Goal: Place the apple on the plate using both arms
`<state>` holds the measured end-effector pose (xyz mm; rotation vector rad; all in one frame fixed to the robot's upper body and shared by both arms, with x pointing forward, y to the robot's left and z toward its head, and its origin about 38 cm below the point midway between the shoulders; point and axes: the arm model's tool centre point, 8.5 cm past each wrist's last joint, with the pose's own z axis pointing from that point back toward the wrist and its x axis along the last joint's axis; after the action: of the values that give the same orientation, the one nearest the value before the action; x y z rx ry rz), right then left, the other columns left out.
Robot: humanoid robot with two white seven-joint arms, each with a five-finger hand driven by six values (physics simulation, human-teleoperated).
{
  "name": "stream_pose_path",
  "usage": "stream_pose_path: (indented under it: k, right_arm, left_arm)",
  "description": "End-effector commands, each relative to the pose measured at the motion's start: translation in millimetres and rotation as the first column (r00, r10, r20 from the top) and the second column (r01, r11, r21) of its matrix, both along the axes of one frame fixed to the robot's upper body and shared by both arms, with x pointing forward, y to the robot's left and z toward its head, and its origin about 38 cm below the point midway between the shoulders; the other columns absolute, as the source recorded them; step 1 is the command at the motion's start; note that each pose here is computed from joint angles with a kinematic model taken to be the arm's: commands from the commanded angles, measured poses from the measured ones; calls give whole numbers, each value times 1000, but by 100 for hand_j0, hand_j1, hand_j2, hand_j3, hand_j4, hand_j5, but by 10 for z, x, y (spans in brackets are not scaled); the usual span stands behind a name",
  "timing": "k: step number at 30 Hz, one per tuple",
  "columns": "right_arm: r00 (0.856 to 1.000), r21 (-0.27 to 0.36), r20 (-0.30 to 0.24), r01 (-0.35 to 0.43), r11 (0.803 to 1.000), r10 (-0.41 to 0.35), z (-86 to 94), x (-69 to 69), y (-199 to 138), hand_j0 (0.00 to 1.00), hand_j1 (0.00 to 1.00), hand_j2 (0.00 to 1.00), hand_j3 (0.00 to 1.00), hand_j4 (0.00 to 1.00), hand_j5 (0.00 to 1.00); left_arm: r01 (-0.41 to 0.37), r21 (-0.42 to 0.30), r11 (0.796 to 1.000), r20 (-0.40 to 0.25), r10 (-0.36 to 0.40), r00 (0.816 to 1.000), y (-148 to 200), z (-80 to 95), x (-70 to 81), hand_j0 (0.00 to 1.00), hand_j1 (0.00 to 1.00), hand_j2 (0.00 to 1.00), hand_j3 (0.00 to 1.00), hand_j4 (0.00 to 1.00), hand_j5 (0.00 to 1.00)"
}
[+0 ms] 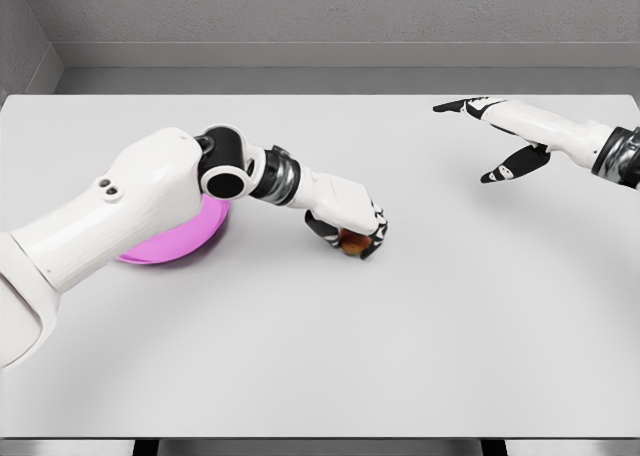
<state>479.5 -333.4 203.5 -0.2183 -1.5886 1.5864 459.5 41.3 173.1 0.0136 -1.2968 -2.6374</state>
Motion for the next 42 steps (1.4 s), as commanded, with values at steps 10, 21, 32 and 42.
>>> stream_pose_path:
  k: [10,21,32,42]
  right_arm:
    - [1000,6,2,3,1000,-3,24,6,-9,100,100,100,100,100,100]
    - [1000,7,1,0,1000,0,13,-5,0,100,100,100,100,100,100]
    - [1000,7,-1,0,1000,0,5,-7,-1,100,100,100,100,100,100]
    - [1000,7,-1,-1,1000,1,2,-6,6,100,100,100,100,100,100]
  left_arm:
    - [-326,-242,914,37,345,938,2148,1247,130,33,33,33,33,33,33]
    - [-511,-155,845,-47,511,859,2876,783,102,72,72,72,72,72,72]
    - [-542,-152,827,-75,537,840,2884,661,199,100,100,100,100,100,100]
    - [-756,-195,625,-176,736,654,3659,590,405,100,100,100,100,100,100]
